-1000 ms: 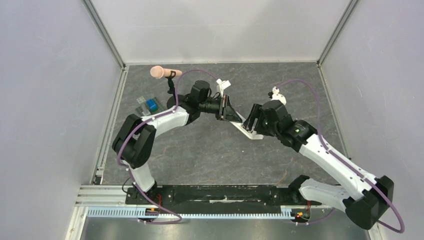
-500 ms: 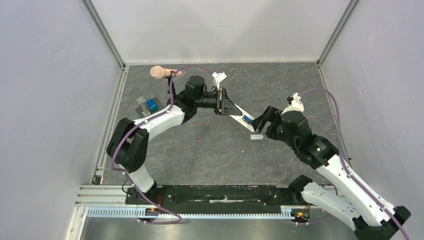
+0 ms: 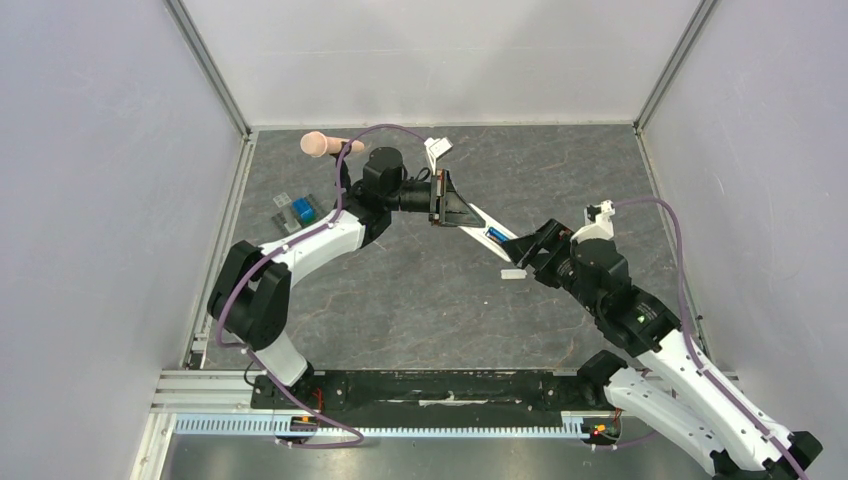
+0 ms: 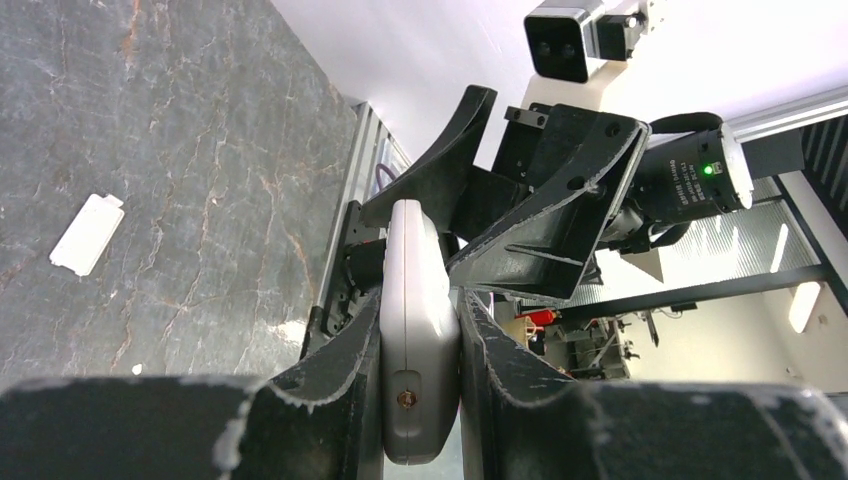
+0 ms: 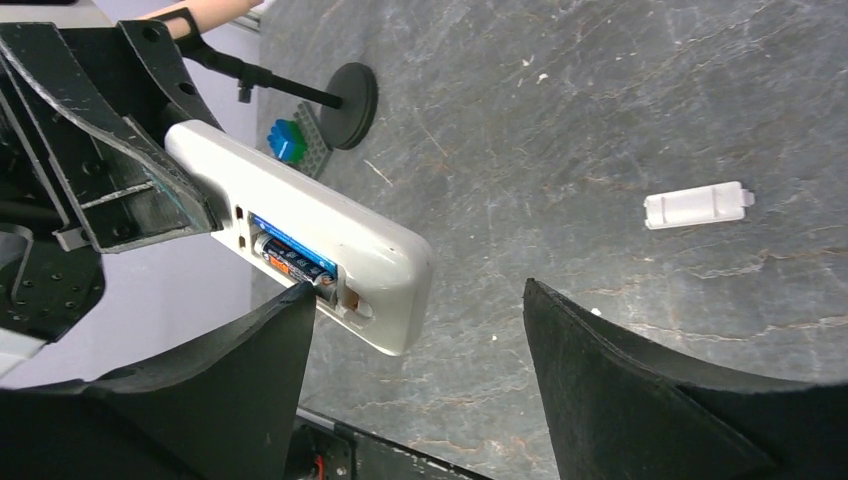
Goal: Load the batteries into the remote control
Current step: Load the battery into the remote control.
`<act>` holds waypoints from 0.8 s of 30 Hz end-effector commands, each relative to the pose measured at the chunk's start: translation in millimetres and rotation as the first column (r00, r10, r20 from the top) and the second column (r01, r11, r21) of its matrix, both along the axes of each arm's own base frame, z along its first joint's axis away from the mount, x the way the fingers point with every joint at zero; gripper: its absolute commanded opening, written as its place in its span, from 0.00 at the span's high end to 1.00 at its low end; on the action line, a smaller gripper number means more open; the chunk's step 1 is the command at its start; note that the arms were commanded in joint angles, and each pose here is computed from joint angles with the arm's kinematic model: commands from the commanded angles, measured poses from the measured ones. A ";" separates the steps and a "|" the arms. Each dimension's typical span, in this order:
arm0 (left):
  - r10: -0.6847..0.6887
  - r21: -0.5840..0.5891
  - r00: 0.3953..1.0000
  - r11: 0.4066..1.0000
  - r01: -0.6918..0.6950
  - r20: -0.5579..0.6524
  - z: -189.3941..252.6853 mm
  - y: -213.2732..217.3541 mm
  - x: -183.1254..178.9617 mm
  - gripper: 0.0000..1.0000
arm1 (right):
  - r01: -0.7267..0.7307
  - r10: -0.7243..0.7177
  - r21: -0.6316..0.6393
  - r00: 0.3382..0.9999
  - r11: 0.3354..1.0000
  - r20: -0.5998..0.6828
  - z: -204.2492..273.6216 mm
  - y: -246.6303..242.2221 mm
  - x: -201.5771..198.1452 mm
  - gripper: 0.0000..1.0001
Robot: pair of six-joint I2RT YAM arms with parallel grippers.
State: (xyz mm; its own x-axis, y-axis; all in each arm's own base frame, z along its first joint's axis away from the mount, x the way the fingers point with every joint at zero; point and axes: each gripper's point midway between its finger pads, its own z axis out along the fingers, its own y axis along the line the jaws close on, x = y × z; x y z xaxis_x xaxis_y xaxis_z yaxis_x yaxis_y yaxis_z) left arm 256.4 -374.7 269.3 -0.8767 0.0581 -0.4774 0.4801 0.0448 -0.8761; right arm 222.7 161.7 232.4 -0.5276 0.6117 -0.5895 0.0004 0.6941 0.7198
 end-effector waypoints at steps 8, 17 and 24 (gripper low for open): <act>-0.045 -0.095 0.996 0.994 0.052 0.077 45.4 6.1 -14.7 0.98 | -0.034 0.033 0.083 0.999 0.996 0.020 11.1 14.8 4.0 0.37; -0.054 -0.108 0.994 0.992 0.064 0.097 50.0 7.5 -18.1 0.98 | -0.041 0.041 0.078 0.999 0.996 -0.002 3.2 17.5 4.6 0.60; -0.052 -0.115 0.994 0.991 0.063 0.094 51.4 7.7 -18.0 0.98 | -0.056 0.055 0.088 0.998 0.995 0.009 5.8 20.9 5.0 0.70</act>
State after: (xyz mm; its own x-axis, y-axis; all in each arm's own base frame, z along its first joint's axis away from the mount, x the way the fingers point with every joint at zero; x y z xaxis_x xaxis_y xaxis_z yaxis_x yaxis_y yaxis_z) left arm 257.4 -371.9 280.2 -0.8649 0.0498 -0.4995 0.5004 0.0060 -0.8658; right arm 227.0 179.6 247.6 -0.5419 0.6543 -0.5275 -0.0356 0.6092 0.7922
